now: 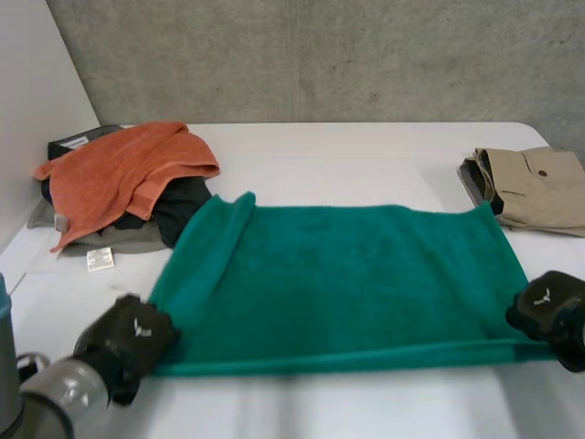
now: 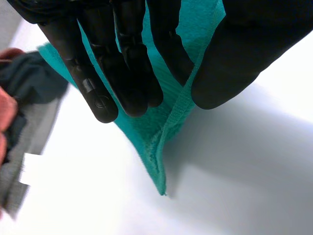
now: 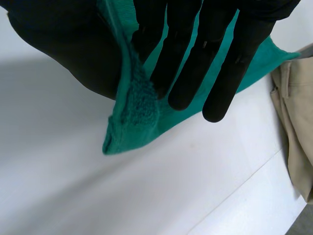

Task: Fold the laundry.

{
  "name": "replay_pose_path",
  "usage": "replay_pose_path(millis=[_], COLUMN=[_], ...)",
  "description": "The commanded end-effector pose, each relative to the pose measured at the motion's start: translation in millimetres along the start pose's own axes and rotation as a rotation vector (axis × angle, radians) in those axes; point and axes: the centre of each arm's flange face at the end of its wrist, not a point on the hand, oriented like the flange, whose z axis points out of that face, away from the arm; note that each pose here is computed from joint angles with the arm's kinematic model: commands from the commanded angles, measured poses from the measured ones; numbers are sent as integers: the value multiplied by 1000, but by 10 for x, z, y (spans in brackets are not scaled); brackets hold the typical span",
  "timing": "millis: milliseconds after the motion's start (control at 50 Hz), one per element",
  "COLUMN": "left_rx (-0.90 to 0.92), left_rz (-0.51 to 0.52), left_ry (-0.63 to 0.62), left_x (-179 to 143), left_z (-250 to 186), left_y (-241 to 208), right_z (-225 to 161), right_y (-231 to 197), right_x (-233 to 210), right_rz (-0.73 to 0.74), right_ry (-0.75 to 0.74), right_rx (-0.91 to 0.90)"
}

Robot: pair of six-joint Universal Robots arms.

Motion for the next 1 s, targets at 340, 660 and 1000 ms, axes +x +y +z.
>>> replay_pose_path(millis=[340,660,1000], left_rx=[330,526,613], left_rz=[9,18,-127], left_ry=[-347,-500,-444], left_x=[-701,-985,-985], left_z=[1247,2366,1696], left_y=[-634,-1178,-1405], right_z=[993,1899,958], right_y=[-398,-715,-866], right_x=[597,1000,1212], right_rz=[138,123,352], right_ry=[347,600,531], right_rx=[259,380,497])
